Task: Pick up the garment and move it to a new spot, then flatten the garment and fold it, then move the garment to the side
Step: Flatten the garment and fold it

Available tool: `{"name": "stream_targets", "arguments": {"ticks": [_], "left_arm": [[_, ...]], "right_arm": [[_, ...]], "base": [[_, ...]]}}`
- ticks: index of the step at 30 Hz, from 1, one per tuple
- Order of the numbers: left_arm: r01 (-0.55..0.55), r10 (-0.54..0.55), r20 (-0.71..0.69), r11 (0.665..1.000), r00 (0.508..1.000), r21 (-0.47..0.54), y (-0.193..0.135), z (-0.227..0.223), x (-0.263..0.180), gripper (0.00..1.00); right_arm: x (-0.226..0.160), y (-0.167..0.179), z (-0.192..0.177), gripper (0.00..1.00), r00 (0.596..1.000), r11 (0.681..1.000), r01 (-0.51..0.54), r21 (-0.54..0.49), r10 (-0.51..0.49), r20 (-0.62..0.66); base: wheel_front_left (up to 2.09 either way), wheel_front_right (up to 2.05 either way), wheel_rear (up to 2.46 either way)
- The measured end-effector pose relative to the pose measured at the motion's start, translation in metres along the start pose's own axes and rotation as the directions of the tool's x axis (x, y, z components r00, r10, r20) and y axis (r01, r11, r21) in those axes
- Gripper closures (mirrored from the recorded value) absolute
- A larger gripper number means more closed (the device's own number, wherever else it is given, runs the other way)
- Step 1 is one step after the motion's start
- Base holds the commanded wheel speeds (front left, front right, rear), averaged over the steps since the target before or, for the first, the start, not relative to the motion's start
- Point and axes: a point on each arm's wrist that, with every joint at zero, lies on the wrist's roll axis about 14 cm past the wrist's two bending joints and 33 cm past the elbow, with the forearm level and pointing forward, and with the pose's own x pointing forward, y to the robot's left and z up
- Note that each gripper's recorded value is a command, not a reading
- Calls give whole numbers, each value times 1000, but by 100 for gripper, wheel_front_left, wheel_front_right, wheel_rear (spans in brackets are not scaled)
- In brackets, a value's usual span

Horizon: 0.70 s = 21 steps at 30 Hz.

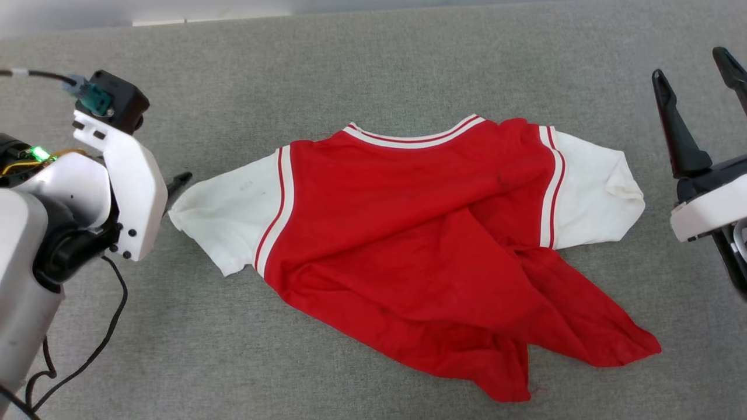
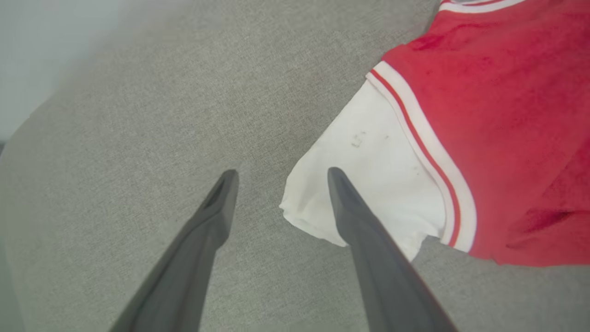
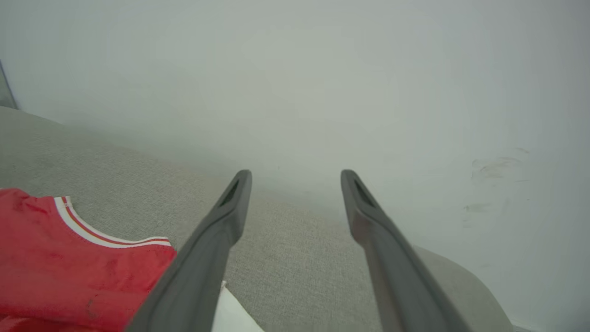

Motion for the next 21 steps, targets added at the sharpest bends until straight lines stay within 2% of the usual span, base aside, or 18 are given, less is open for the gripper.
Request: {"name": "stream_targets", "arguments": {"ticks": [6, 10, 12, 17, 18, 19, 21], "left_arm": [[74, -77, -210, 997, 975, -24, -6, -29, 20, 0], [110, -118, -319, 993, 940, -43, -12, -47, 35, 0], [128, -146, -342, 989, 928, -72, -16, -51, 44, 0], [153, -156, -418, 987, 895, -41, -23, -65, 58, 0], [156, -155, -428, 987, 891, -32, -23, -67, 60, 64], [162, -160, -434, 986, 887, -33, -25, -68, 60, 100], [168, -167, -428, 985, 888, -37, -26, -69, 60, 100]], "right_arm": [[1, 5, -8, 0, 999, 1000, -10, 6, 11, -30], [3, 11, -20, 0, 998, 1000, -25, 11, 26, -63], [5, 14, -26, 0, 996, 999, -36, 15, 37, -76], [7, 17, -39, 0, 993, 999, -48, 19, 50, -109], [8, 17, -40, 0, 993, 999, -47, 20, 49, -111], [9, 16, -40, 0, 993, 999, -46, 22, 48, -111], [11, 12, -37, 0, 994, 999, -39, 23, 41, -105]], "base": [[0, 0, 0], [0, 0, 0], [0, 0, 0], [0, 0, 0], [0, 0, 0], [0, 0, 0], [0, 0, 0]]}}
